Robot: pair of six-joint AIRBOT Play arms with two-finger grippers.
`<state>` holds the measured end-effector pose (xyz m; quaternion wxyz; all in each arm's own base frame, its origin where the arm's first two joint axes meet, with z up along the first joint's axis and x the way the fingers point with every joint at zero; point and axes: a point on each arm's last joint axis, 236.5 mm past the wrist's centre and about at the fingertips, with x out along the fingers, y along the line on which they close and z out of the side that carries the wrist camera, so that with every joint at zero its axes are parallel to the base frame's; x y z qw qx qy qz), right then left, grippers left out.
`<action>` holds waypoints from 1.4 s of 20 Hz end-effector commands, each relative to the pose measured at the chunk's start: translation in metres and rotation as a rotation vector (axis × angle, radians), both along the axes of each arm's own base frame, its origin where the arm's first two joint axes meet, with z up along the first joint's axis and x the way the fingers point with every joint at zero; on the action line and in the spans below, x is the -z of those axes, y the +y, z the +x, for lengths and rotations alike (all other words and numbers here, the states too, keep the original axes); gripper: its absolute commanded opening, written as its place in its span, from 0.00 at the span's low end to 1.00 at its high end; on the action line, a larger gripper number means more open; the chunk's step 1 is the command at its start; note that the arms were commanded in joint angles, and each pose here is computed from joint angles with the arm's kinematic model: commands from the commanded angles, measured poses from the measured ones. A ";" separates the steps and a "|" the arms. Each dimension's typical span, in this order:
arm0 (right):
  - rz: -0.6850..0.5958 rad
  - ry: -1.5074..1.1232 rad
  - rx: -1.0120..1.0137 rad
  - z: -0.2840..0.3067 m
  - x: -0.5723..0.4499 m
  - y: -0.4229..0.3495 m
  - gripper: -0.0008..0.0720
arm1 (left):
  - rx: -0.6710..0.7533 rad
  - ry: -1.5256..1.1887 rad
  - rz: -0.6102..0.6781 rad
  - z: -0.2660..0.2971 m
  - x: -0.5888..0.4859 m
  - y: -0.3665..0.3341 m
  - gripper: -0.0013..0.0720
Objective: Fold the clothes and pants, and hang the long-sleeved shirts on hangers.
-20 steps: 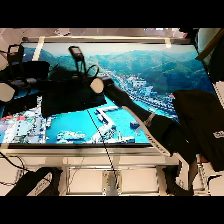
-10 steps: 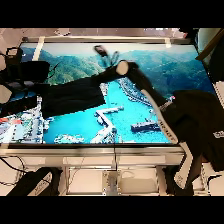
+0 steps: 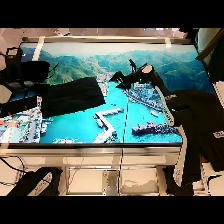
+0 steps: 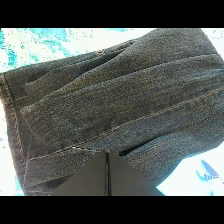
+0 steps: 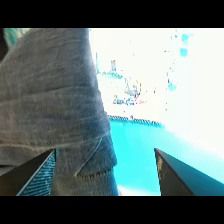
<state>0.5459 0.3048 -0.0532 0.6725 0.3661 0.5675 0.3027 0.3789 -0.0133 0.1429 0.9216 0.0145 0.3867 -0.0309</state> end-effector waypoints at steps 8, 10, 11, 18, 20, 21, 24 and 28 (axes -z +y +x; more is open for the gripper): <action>0.158 0.084 -0.052 -0.032 0.027 0.091 0.93 | 0.002 -0.001 -0.012 0.000 0.000 -0.002 0.04; 0.187 0.100 -0.087 -0.049 0.026 0.116 0.90 | 0.003 0.000 -0.019 0.000 0.000 -0.004 0.04; 0.195 0.084 -0.115 -0.057 0.023 0.127 0.90 | 0.004 0.000 -0.019 0.000 0.000 -0.004 0.04; 0.258 0.068 -0.189 -0.075 -0.004 0.142 0.09 | 0.003 0.000 -0.019 0.000 -0.001 -0.004 0.04; 0.270 -0.013 -0.212 -0.062 -0.029 0.118 0.08 | 0.004 -0.002 -0.019 -0.001 -0.001 -0.004 0.04; 0.267 -0.037 -0.210 -0.054 -0.043 0.098 0.08 | 0.004 0.000 -0.018 -0.002 -0.001 -0.004 0.04; 0.176 -0.130 -0.213 -0.033 -0.087 0.013 0.07 | 0.006 0.023 -0.018 -0.008 0.001 -0.004 0.04; -0.067 -0.212 -0.131 -0.024 -0.139 -0.134 0.07 | 0.006 0.014 -0.018 -0.011 -0.004 -0.004 0.04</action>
